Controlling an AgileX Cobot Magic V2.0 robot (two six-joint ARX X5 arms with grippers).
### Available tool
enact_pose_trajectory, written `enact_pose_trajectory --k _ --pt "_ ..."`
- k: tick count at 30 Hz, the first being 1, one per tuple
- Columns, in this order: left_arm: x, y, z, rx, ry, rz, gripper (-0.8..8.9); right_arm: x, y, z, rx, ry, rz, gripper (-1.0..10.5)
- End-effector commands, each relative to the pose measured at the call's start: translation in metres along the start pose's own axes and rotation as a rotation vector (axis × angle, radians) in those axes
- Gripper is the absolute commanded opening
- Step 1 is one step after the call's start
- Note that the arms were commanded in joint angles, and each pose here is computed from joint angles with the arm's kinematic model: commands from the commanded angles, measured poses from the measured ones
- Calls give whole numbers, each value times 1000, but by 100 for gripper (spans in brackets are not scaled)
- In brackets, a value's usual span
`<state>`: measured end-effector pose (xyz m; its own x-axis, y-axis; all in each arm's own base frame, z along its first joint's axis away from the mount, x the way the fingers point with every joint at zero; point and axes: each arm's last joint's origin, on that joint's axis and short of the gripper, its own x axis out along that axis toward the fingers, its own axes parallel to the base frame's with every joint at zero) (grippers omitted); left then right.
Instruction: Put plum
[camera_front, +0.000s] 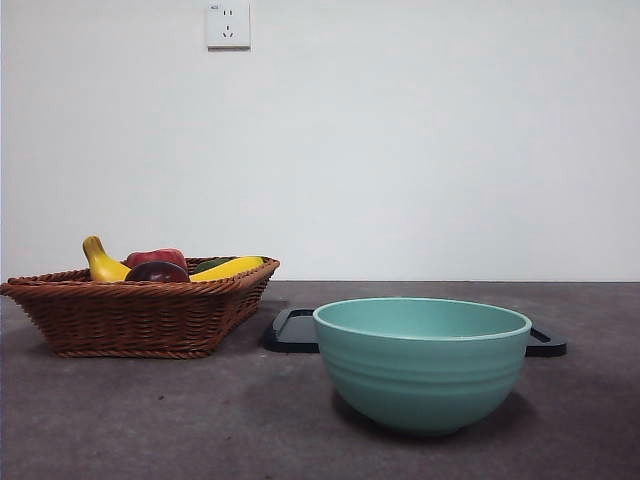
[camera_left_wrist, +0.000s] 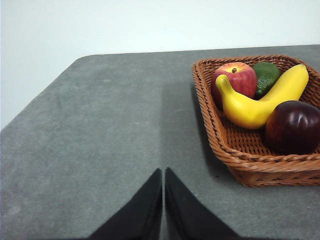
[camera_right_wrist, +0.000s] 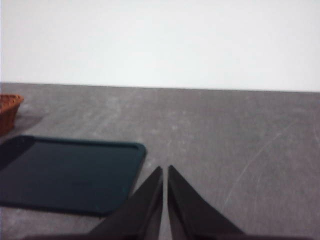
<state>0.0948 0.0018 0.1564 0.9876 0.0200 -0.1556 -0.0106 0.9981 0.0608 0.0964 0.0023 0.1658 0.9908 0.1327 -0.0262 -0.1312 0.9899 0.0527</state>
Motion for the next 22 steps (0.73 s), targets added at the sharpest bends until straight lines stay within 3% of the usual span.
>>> enact_pose_trajectory --k 1,9,22 --pt "2 0 -7 -6 26 3 8 1 -1 -5 8 29 -6 5" --pt "2 0 -7 -6 26 3 8 0 -1 -15 25 136 -11 5" --pt "2 0 -7 -6 26 3 8 0 -1 -14 18 122 -9 5"
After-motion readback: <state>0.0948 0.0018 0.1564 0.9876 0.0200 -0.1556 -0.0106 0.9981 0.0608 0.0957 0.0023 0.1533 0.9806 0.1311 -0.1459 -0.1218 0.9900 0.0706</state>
